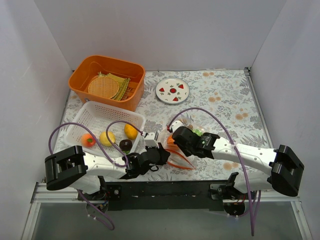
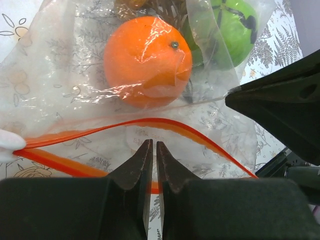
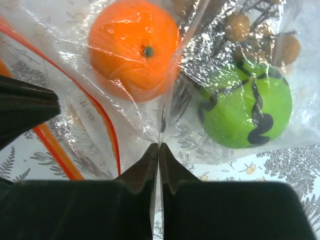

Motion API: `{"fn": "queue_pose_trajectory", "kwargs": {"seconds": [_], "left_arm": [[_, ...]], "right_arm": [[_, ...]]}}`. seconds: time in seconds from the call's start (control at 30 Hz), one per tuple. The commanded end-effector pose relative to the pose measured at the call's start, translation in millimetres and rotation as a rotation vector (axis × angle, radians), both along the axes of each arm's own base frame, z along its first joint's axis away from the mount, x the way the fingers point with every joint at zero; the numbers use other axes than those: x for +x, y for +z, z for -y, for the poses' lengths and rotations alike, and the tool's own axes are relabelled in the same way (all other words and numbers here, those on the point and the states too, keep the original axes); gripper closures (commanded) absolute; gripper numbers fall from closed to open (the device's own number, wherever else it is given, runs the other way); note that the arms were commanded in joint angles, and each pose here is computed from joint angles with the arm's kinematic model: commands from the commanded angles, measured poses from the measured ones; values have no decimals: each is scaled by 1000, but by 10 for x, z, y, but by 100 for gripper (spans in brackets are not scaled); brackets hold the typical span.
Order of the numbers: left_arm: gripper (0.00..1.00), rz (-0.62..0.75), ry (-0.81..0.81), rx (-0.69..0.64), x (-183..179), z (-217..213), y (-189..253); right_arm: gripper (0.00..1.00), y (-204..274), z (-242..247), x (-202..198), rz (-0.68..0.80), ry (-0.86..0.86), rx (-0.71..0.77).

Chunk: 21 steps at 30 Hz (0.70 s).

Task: Open the zip-top bag and remove the fake food

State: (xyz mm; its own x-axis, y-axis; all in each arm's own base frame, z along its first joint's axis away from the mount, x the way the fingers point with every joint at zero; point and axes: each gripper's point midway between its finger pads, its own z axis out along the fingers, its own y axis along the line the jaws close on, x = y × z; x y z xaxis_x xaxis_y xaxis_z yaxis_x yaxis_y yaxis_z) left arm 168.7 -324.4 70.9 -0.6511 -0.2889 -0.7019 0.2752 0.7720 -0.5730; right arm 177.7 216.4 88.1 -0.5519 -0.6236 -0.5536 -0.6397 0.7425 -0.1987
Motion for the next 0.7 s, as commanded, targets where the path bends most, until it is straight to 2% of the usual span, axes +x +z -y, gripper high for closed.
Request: {"fn": "queue_pose_trajectory", "kwargs": {"seconds": [0.0, 0.17, 0.27, 0.43, 0.5, 0.6, 0.67], "left_arm": [[91, 26, -24, -22, -6, 33, 72], [84, 58, -29, -2, 1, 59, 68], [83, 86, -5, 16, 42, 45, 76], [66, 139, 57, 29, 136, -25, 163], [52, 159, 94, 41, 192, -74, 186], [43, 178, 138, 60, 263, -106, 214], [33, 189, 160, 80, 306, -111, 234]], "right_arm": [[96, 294, -259, 75, 26, 26, 109], [99, 691, -421, 104, 40, 17, 241], [99, 803, -466, 79, 29, 7, 294], [99, 872, -473, 43, 10, -5, 333], [99, 881, -477, 11, -4, -8, 350], [99, 902, -465, -46, -19, -8, 375], [99, 925, -444, -73, -20, -8, 391]]}}
